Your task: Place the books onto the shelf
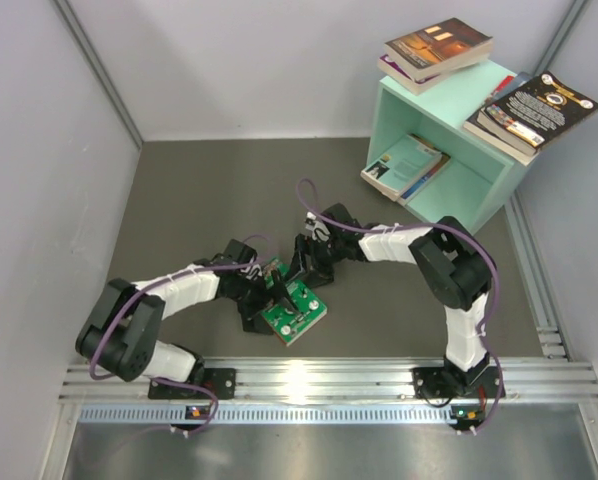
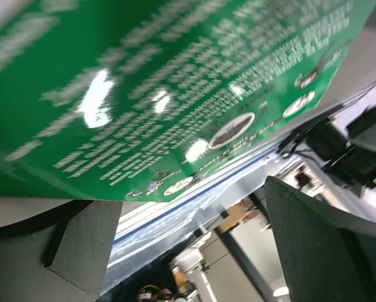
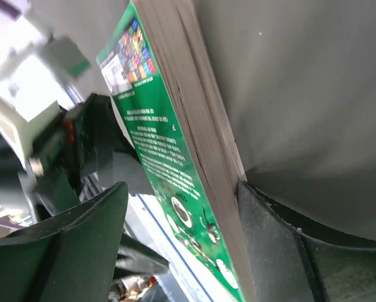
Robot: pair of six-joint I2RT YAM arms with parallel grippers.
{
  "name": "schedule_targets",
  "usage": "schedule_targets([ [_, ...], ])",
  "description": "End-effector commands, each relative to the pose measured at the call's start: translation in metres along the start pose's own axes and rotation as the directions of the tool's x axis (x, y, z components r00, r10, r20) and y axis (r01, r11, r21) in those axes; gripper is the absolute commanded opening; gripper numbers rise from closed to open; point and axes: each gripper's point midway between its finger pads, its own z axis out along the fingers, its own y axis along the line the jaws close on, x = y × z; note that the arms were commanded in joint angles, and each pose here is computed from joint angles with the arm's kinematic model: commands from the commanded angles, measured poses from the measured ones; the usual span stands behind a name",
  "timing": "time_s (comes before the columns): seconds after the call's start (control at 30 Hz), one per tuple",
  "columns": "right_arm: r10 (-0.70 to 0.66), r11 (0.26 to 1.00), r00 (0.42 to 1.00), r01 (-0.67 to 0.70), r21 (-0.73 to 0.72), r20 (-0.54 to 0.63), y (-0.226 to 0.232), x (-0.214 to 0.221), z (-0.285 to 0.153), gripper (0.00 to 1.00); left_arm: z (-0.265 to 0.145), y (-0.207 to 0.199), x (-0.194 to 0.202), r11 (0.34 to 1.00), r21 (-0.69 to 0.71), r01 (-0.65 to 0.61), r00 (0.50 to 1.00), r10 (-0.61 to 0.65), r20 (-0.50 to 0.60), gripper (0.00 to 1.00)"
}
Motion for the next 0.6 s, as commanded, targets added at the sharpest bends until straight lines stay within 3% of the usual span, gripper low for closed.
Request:
schedule_targets([
  [0.0, 0.004, 1.000, 0.990, -0.008, -0.025, -0.143, 0.003, 0.047, 0.010, 0.70, -0.017, -0.039, -0.096, 0.970, 0.099, -0.222, 0.905, 0.167, 0.392, 0.99],
  [0.17, 0.008, 0.998, 0.971, -0.021, -0.055, -0.237, 0.001, 0.070, 0.002, 0.61, -0.032, -0.032, -0.123, 0.973, 0.059, -0.222, 0.886, 0.176, 0.429, 0.99],
  [0.27, -0.009, 0.998, 0.969, -0.008, -0.068, -0.246, 0.003, 0.071, 0.001, 0.48, -0.032, -0.036, -0.131, 0.973, 0.069, -0.222, 0.888, 0.173, 0.426, 0.99],
  [0.4, -0.008, 0.998, 0.969, -0.006, -0.056, -0.249, 0.002, 0.068, 0.002, 0.24, -0.031, -0.042, -0.136, 0.973, 0.082, -0.217, 0.893, 0.164, 0.418, 0.99],
  [0.57, 0.029, 1.000, 0.985, -0.028, 0.009, -0.172, -0.008, 0.047, -0.014, 0.09, -0.055, -0.047, -0.139, 0.967, -0.029, -0.254, 0.866, 0.240, 0.439, 0.99],
])
